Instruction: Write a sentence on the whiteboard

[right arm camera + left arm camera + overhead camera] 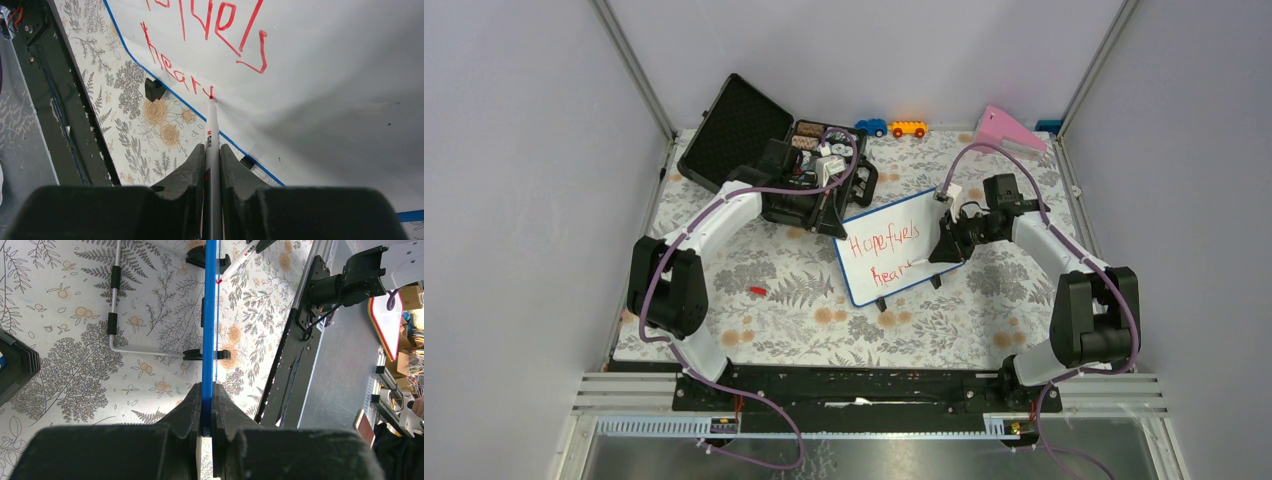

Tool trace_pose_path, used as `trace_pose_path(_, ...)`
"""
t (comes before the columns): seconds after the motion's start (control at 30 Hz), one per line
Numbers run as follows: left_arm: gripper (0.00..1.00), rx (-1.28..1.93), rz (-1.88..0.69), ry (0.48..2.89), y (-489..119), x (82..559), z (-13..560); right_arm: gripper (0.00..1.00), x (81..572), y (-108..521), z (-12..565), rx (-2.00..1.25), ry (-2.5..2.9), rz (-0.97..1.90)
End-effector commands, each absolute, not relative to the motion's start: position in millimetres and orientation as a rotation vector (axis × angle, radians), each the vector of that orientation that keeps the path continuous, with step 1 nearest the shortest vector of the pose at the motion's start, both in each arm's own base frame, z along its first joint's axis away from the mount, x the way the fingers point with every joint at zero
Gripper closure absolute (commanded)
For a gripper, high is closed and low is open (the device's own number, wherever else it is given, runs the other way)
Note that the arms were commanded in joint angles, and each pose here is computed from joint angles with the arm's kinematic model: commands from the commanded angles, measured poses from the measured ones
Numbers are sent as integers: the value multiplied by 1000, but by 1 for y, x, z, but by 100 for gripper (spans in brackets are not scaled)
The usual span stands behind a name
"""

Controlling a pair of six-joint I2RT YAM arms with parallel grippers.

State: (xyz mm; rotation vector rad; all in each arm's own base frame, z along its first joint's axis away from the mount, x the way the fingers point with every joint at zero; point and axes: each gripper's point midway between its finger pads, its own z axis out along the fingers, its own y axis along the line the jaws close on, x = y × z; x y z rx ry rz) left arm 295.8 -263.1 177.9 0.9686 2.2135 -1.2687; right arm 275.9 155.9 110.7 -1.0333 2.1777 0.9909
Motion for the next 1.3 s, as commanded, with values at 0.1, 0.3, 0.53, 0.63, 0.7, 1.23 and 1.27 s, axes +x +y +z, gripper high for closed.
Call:
trace_pose_path(0.1, 100, 1034, -1225, 2185, -267, 293, 175, 100, 269, 152, 97, -1081, 2200, 969)
trace_pose_path(0.3, 100, 1034, -1223, 2185, -267, 293, 175, 100, 265, 150, 91, -1096, 2219, 965)
trace_pose_path(0.53, 100, 1033, -1228, 2187, -267, 293, 175, 100, 266, 145, 90, -1111, 2229, 923)
trace_pose_path(0.63, 100, 1032, -1226, 2186, -267, 294, 175, 100, 271, 143, 94, -1114, 2222, 889)
trace_pose_path(0.7, 100, 1033, -1227, 2185, -267, 293, 175, 100, 275, 141, 98, -1108, 2214, 875)
trace_pose_path(1.23, 100, 1033, -1227, 2183, -267, 293, 176, 100, 272, 145, 123, -1105, 2158, 920)
trace_pose_path(1.27, 100, 1034, -1227, 2183, -267, 293, 176, 100, 272, 144, 124, -1103, 2155, 914)
